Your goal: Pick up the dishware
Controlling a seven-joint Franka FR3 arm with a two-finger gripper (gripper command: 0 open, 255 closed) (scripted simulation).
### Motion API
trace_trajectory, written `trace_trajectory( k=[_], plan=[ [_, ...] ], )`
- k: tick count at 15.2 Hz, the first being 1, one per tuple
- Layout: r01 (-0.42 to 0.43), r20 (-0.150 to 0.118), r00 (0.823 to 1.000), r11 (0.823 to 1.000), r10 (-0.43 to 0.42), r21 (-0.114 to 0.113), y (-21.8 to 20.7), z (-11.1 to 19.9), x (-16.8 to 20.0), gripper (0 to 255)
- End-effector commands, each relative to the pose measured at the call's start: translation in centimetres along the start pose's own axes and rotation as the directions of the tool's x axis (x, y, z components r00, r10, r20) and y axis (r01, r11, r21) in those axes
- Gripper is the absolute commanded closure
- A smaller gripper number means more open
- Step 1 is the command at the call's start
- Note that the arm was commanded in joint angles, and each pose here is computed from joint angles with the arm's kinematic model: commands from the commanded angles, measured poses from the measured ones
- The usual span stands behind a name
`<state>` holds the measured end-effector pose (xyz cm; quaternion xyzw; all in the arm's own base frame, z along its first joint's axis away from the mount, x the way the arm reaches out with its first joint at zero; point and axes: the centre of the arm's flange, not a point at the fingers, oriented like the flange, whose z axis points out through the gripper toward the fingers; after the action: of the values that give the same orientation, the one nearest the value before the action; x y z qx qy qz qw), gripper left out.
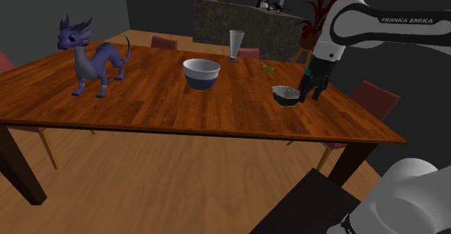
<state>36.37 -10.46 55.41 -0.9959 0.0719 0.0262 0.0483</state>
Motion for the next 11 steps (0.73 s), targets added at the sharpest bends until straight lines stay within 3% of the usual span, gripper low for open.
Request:
trace_trajectory(
  k=[1, 11],
  plan=[
    [0.0, -0.014, 1.0, 1.0, 0.0, 0.013, 2.0, 0.1, 1.9, 0],
    [0.004, -0.074, 0.997, 0.997, 0.002, 0.082, 11.7, 0.7, 11.0, 0]
  ],
)
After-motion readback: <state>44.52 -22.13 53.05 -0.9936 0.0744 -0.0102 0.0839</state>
